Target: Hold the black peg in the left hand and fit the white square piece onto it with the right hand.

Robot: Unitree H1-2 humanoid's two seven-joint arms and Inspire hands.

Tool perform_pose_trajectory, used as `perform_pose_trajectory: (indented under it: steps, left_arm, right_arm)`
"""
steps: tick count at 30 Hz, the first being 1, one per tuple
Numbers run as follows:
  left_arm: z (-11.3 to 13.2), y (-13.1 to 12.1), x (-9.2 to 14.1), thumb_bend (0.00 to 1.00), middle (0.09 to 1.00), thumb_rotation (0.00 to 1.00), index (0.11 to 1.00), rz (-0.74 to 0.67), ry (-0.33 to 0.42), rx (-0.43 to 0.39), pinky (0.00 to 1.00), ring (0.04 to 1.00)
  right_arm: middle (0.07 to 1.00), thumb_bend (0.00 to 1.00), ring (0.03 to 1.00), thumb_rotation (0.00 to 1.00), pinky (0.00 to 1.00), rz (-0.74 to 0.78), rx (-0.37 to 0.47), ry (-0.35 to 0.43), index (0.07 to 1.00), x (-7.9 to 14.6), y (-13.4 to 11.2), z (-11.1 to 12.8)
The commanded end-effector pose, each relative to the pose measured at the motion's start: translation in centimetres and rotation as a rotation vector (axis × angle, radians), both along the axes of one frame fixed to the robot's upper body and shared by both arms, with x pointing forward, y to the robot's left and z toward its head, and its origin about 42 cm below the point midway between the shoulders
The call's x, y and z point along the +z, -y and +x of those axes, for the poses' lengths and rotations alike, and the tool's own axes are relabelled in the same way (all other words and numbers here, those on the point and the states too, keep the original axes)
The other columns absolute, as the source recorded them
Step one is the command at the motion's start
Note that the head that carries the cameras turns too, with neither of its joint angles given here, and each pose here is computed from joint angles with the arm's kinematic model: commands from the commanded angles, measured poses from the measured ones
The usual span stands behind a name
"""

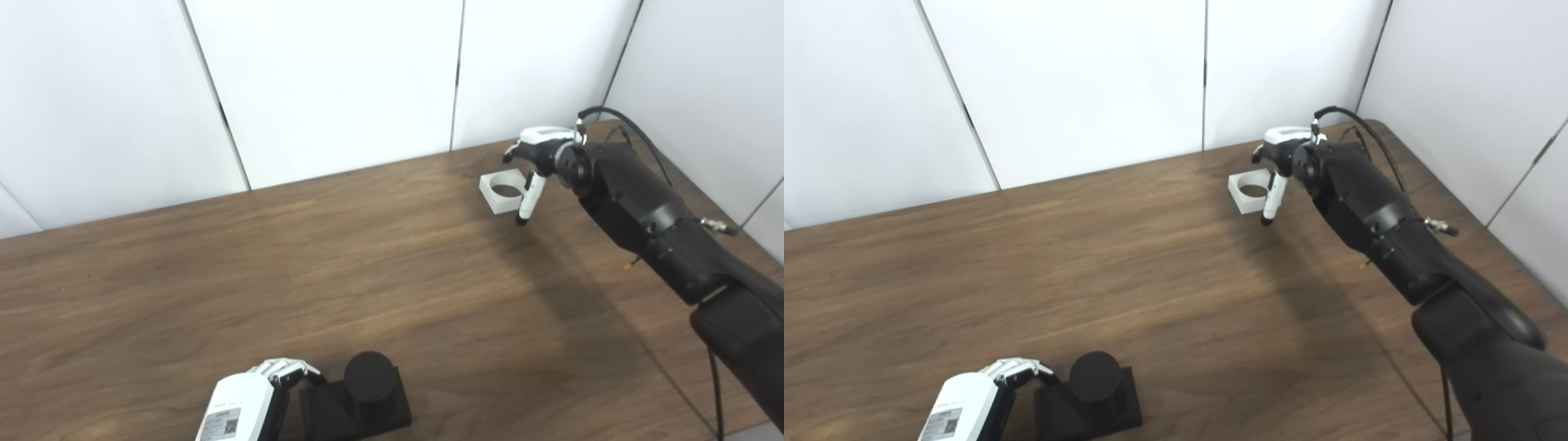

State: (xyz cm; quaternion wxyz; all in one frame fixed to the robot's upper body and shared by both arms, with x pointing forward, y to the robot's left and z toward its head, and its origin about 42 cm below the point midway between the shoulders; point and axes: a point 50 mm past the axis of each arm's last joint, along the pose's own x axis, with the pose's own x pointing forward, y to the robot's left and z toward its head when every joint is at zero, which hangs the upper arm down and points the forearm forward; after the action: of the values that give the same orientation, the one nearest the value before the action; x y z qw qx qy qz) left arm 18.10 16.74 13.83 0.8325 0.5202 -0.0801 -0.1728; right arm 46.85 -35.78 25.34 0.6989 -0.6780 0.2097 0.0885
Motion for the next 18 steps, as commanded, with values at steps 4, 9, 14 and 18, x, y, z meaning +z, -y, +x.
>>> perform_pose_trajectory:
  steps: [4,9,14,18]
  left_arm:
    - [-1.07,0.01,-0.63,0.52,0.714,0.04,0.483,0.016,-0.068,-0.013,0.68,0.763]
    - [-1.19,0.11,-0.58,0.52,0.715,0.04,0.483,0.015,-0.071,-0.01,0.69,0.766]
    - [-1.22,0.26,-0.53,0.52,0.714,0.04,0.483,0.008,-0.071,-0.005,0.69,0.767]
    - [-1.27,0.29,-0.45,0.52,0.714,0.04,0.483,0.001,-0.068,-0.004,0.69,0.766]
  right_arm:
    - [1.0,1.0,1.0,0.2,1.0,-0.018,0.031,0.109,0.891,3.65,-0.16,1.44]
    - [1.0,0.98,1.0,0.2,1.0,-0.019,0.041,0.121,0.874,3.57,-0.23,1.73]
    - [1.0,0.97,1.0,0.21,1.0,-0.023,0.051,0.128,0.847,3.49,-0.29,1.87]
    - [1.0,0.97,1.0,0.21,1.0,-0.028,0.056,0.127,0.816,3.42,-0.38,1.85]
